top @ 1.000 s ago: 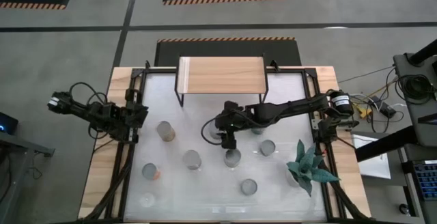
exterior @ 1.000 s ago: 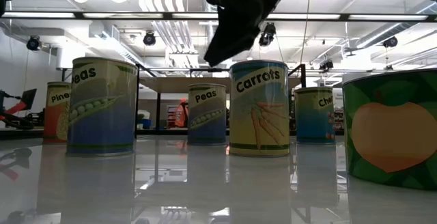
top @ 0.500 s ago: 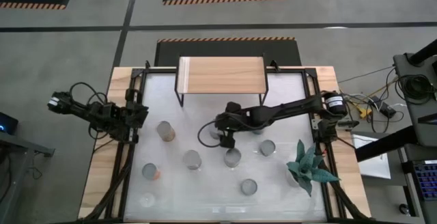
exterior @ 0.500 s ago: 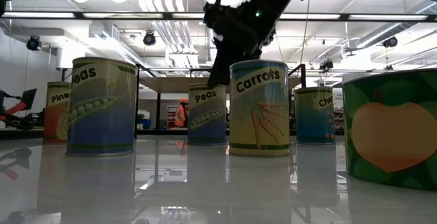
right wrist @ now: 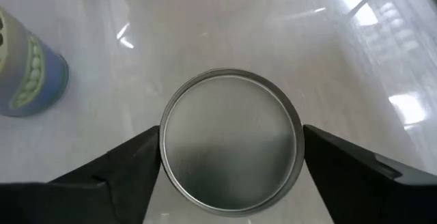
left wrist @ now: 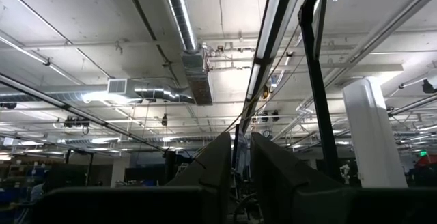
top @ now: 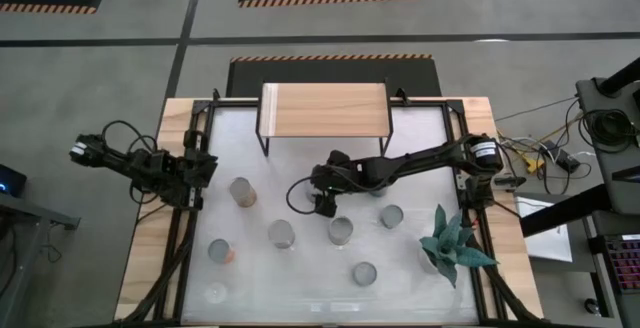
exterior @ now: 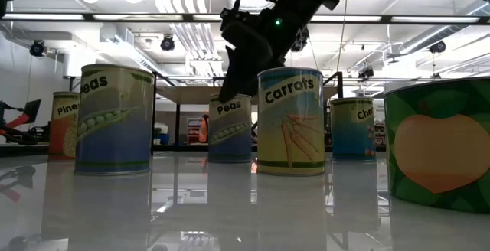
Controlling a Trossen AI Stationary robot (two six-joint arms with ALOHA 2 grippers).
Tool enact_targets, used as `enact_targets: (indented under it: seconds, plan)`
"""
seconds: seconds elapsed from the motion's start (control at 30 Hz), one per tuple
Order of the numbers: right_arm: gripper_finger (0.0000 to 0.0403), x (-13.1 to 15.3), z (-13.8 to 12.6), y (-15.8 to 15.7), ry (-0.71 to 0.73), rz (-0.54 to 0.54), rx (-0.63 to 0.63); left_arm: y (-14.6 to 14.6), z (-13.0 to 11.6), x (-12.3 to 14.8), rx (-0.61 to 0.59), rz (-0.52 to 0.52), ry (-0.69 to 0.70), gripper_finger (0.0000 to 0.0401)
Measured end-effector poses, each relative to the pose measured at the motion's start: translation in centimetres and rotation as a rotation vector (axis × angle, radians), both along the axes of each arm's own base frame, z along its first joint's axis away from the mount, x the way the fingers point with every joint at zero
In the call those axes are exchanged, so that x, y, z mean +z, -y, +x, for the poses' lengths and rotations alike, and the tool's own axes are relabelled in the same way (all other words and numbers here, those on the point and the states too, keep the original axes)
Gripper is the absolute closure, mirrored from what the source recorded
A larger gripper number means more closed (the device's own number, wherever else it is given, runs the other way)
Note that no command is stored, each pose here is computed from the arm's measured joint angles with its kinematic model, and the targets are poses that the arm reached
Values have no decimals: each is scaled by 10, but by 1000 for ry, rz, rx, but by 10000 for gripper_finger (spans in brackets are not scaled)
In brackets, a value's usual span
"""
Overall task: Pick and place cans onto a shelf
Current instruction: Put the top large canned peas on the shelf
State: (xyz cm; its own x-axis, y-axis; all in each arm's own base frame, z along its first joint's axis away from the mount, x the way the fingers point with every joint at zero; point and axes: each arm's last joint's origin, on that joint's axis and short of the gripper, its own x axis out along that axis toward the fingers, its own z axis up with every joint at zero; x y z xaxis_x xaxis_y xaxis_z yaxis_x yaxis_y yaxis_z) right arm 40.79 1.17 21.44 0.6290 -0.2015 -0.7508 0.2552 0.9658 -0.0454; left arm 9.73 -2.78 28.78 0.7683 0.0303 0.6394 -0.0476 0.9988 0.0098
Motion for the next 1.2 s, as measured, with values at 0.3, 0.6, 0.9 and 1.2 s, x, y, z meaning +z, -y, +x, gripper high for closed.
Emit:
enact_targets:
  seconds: [0.3,0.6,0.9,1.2]
  plan:
    - [88,-3,1,0,1,31,-5,0,0,0,0,0,0,362]
    - [81,13,0,-5,-28,30,36,0,0,0,0,0,0,362]
    - [80,77,1,-6,-32,-11,76,0,0,0,0,0,0,362]
    - [79,150,6,25,148,-109,90,0,0,0,0,0,1,362]
